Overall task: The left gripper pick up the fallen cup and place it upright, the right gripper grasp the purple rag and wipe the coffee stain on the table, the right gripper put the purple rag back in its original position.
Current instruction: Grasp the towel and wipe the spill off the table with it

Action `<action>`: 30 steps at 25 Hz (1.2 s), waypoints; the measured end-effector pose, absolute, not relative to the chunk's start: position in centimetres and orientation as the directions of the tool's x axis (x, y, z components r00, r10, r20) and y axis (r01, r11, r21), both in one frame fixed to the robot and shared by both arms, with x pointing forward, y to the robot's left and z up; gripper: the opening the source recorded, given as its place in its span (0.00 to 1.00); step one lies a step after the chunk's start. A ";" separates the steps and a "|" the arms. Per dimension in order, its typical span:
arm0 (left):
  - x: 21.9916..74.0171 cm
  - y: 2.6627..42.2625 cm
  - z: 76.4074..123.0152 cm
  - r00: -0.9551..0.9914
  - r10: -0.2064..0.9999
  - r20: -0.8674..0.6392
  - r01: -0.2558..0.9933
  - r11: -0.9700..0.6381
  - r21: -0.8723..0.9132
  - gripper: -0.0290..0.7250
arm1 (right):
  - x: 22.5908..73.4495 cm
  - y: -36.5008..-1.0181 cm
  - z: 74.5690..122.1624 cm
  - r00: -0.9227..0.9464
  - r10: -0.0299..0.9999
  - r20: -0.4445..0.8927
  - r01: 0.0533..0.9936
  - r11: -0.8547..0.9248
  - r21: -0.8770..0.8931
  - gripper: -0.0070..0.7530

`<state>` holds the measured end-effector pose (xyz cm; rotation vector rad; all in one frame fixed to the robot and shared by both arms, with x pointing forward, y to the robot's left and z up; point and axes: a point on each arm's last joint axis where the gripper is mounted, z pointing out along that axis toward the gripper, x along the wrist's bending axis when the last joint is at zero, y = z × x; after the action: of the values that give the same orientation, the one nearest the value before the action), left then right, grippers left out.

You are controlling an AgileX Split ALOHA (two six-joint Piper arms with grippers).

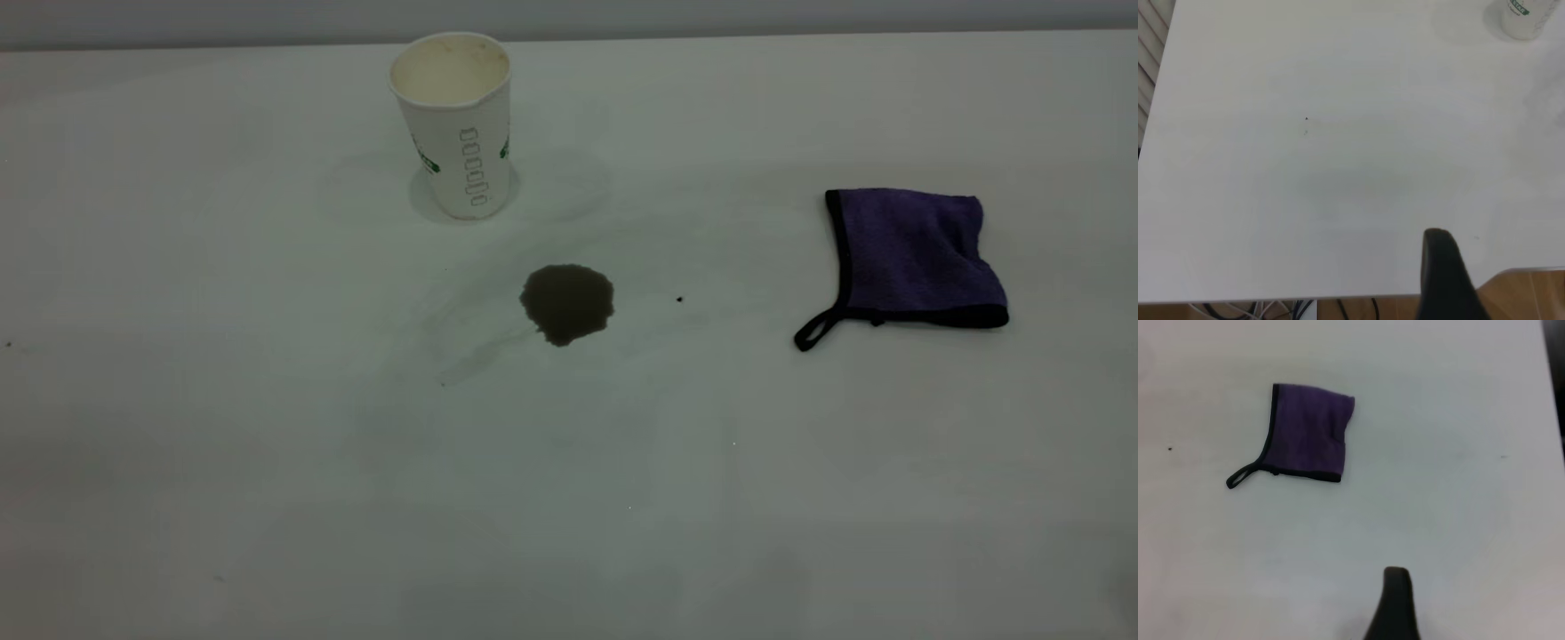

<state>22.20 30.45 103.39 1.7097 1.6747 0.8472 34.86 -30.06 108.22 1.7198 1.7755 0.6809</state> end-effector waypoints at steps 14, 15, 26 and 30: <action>22.2 30.5 103.4 0.003 0.999 0.036 0.621 -0.030 0.783 0.68 | 57.0 -28.2 95.9 -0.131 0.991 -0.014 0.905 0.125 0.407 0.96; 22.2 30.5 103.4 0.003 0.999 0.036 0.621 -0.030 0.783 0.68 | 58.1 -27.8 94.4 -0.143 0.990 -0.013 0.914 0.137 0.382 0.96; 22.2 30.5 103.4 0.003 0.999 0.036 0.621 -0.030 0.783 0.68 | 65.8 -26.1 82.9 -0.192 0.981 0.016 0.953 0.183 0.240 0.96; 22.2 30.5 103.4 0.003 0.999 0.036 0.621 -0.030 0.783 0.68 | 66.4 -26.0 81.1 -0.196 0.981 0.018 0.956 0.186 0.228 0.93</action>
<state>22.20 30.45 103.39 1.7097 1.6747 0.8472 66.41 -26.02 81.08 1.9023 2.3143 0.2849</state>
